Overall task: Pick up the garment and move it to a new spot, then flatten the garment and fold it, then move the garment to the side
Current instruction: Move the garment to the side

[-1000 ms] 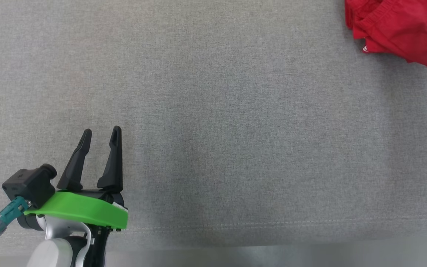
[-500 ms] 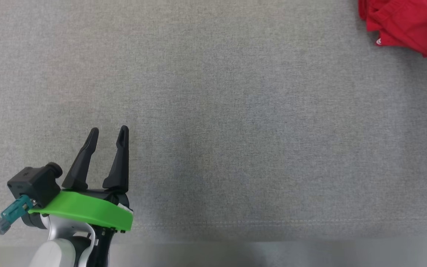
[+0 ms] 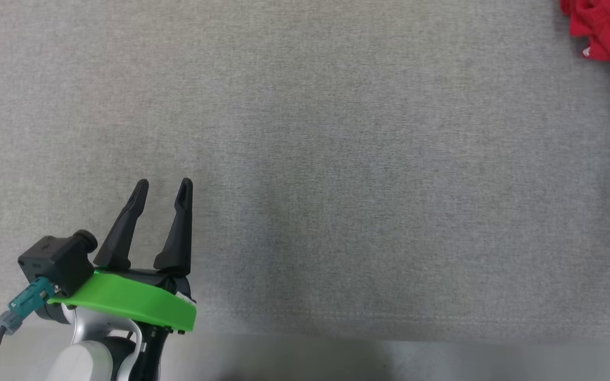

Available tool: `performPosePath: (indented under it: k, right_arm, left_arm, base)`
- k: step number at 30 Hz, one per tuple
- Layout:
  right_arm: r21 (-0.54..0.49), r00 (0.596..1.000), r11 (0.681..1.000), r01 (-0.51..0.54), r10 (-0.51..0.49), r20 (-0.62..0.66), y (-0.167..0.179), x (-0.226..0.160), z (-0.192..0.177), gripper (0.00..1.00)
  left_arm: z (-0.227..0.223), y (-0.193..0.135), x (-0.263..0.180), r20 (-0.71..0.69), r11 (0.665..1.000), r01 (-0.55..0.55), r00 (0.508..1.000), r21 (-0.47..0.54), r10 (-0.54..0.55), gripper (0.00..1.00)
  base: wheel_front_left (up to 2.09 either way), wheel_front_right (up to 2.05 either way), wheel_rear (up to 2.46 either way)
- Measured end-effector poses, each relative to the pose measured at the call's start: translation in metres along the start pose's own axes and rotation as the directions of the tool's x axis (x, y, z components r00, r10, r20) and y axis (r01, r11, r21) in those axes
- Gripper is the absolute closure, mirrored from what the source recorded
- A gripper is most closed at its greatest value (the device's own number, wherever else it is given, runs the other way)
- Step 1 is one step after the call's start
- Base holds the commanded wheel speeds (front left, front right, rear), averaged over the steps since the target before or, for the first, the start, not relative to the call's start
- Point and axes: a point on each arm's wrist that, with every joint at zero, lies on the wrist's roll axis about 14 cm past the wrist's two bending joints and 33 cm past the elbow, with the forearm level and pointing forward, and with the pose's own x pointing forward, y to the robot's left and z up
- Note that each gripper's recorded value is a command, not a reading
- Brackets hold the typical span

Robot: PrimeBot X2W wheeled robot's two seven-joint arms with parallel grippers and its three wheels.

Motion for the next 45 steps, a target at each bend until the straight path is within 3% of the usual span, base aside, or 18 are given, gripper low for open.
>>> performPosePath:
  k: [13,32,45]
  right_arm:
    - [0.035,0.999,0.999,-0.006,0.008,-0.049,0.019,0.006,-0.032,0.0]
    - [-0.078,0.97,0.993,-0.084,0.099,0.223,0.033,-0.03,0.054,0.0]
    - [-0.006,0.991,0.999,-0.039,0.039,0.128,0.018,-0.014,0.03,0.0]
  left_arm:
    - [0.007,0.01,-0.009,0.014,0.999,-0.04,0.999,0.015,0.04,0.0]
    - [0.02,-0.009,-0.009,0.073,1.0,0.017,0.997,-0.014,-0.016,0.0]
    - [0.011,-0.022,-0.013,0.043,0.999,0.044,0.998,-0.031,-0.043,0.0]
  base:
    - [0.0,0.0,0.0]
    - [0.0,0.0,0.0]
    - [0.0,0.0,0.0]
